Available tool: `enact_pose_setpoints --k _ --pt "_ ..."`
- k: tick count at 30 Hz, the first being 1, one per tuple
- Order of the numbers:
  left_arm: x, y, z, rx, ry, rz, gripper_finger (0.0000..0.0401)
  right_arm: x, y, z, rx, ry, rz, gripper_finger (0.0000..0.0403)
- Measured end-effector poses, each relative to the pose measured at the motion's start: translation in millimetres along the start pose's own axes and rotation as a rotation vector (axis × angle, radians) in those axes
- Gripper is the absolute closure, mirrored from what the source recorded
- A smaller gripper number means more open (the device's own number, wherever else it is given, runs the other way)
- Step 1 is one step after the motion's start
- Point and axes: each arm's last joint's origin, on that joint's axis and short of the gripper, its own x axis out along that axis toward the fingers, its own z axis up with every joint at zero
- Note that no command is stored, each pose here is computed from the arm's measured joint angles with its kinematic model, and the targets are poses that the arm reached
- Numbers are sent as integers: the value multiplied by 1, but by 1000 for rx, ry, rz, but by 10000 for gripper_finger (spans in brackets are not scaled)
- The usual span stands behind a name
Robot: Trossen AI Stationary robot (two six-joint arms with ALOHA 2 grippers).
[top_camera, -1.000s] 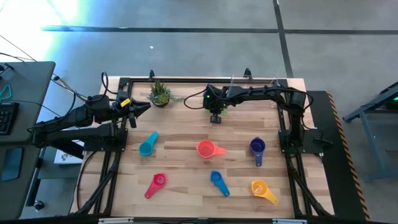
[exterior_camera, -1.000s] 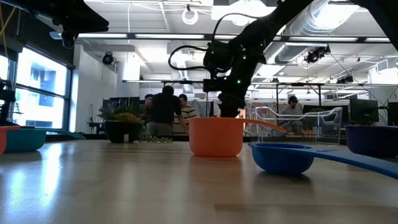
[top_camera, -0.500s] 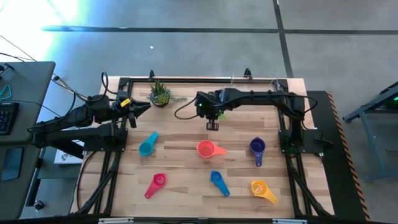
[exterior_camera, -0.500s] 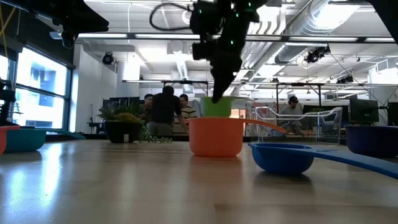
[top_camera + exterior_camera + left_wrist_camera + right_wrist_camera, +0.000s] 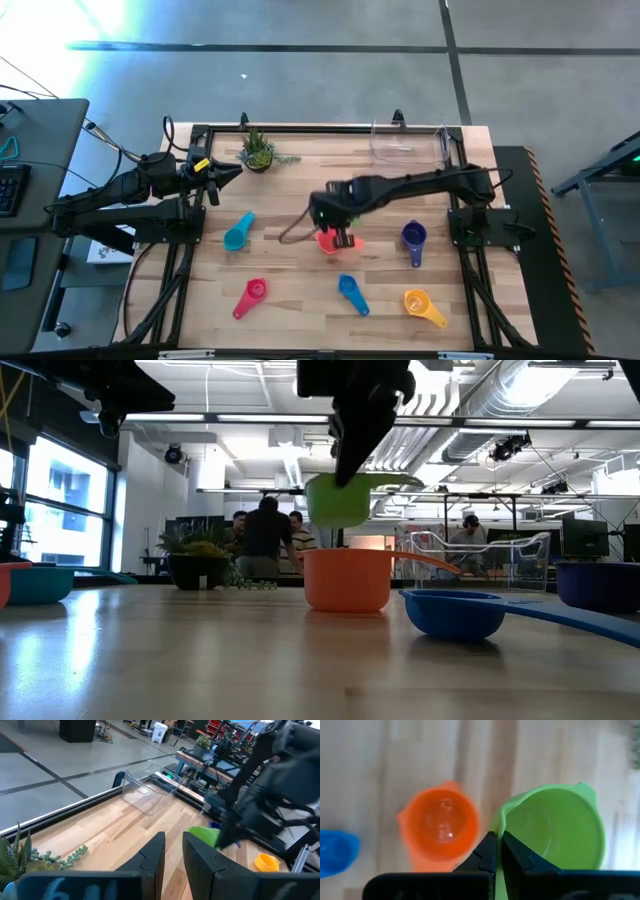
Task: Nest measuring cups in basket
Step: Stack the light green measuring cup on top of the orange measuring cup
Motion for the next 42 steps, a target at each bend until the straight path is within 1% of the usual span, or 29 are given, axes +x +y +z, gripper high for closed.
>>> enact_pose_setpoints --k 7,11,14,18,20,25,32,42 --pt "0 0 0 0 1 -2 343 -5 40 2 -104 -17 6 403" --pt "0 0 0 -4 1 -3 343 -6 55 2 -166 -22 15 403" --pt "0 0 0 -42 2 -6 343 -8 63 2 -189 -25 17 403" --pt "0 -2 -1 -49 30 -72 343 -4 74 -1 -218 -28 -2 403" --pt "0 -3 -1 -60 42 -100 343 0 78 -5 -214 -4 -14 403" --pt "0 -3 -1 -78 50 -115 343 7 86 -10 -218 6 -36 403" --pt "0 -3 -1 -79 50 -114 343 6 90 -3 -251 -70 -44 403" --pt "0 -3 -1 -78 50 -114 343 29 90 -20 -238 -8 -31 403"
